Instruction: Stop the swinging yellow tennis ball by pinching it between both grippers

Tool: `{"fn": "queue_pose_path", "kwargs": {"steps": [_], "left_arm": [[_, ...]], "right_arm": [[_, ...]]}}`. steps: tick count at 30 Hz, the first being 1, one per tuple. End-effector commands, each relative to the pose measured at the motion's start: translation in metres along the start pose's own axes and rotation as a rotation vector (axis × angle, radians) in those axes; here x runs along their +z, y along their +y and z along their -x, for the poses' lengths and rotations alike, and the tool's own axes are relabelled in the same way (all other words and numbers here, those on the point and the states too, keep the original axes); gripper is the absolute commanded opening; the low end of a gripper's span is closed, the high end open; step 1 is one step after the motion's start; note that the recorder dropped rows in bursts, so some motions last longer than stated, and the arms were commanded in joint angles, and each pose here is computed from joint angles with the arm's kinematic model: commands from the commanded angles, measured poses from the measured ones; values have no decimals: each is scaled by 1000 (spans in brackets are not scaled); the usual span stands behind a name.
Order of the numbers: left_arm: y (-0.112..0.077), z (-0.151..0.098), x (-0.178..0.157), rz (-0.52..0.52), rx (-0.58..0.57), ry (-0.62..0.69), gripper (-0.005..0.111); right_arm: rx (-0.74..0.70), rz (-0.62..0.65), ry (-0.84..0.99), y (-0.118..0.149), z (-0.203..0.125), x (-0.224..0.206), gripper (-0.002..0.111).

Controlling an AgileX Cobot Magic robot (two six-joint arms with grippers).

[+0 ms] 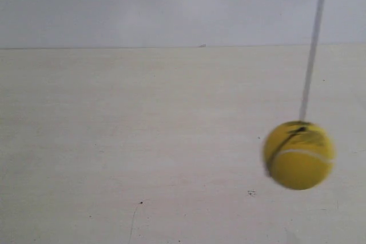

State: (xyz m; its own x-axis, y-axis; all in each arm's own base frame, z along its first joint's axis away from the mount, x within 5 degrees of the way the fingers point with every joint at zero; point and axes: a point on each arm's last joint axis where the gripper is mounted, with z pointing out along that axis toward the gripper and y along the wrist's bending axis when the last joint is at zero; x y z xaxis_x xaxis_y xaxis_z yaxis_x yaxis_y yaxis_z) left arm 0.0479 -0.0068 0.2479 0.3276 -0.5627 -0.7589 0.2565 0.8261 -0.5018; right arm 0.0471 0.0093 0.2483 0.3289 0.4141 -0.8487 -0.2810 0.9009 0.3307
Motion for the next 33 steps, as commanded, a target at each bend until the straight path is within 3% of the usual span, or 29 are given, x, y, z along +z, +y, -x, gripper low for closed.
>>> {"fn": "queue_pose_path", "kwargs": {"steps": [1,9,13,16,20,23,33], "left_arm": [[-29,14,5,-189,80,35,5],[-54,18,41,-370,245,261,5],[-42,-1,66,-364,248,407,5],[-32,-15,78,-340,198,499,5],[-32,-35,87,-528,159,587,5],[-25,-48,93,-569,141,638,5],[-8,-78,102,-650,92,724,5]], "right_arm": [[-19,49,-16,10,16,3,0],[-46,150,155,25,20,32,0],[-34,268,337,31,-1,56,0],[-50,289,450,26,-21,71,0],[-23,528,569,34,-50,81,0],[-21,568,657,29,-70,86,0],[7,741,668,35,-80,83,0]]}}
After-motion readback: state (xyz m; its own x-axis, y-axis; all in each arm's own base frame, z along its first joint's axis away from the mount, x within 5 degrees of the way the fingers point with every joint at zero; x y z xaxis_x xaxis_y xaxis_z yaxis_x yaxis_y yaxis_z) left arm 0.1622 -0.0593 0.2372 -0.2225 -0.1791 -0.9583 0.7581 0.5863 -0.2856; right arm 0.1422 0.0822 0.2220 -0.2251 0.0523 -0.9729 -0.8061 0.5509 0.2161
